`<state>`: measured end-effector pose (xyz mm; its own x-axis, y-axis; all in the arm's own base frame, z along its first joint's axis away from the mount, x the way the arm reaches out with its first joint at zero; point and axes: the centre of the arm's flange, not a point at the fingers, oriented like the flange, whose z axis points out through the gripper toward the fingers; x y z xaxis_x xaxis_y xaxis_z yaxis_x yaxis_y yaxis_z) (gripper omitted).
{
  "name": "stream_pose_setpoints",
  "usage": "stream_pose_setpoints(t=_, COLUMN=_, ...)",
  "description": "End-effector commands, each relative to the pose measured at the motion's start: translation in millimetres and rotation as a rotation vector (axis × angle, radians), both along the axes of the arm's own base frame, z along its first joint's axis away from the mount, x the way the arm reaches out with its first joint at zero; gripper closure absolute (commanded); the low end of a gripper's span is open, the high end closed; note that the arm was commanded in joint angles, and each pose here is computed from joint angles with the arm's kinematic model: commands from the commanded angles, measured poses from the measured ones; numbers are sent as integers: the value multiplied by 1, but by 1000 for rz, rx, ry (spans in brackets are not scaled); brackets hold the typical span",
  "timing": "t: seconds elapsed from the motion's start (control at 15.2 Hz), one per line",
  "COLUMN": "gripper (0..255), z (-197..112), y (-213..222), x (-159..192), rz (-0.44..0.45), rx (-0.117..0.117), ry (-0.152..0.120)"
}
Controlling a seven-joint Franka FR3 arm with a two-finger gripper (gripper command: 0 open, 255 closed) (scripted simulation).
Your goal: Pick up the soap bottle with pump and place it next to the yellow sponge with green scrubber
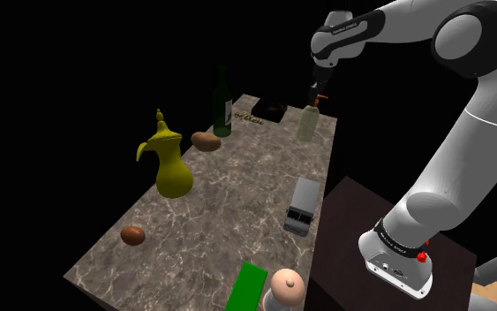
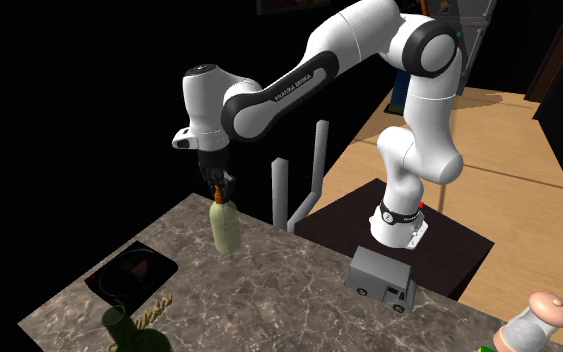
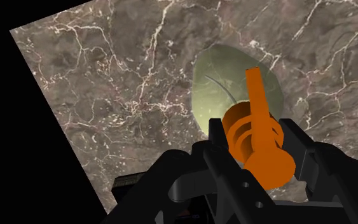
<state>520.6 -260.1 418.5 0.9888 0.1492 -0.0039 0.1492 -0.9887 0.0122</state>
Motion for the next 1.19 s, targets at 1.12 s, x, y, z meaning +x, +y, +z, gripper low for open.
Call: stream_pose_setpoints(t=1.12, gripper=255, z=98, y=0, x=0, rz=0, rx=0, ry=0)
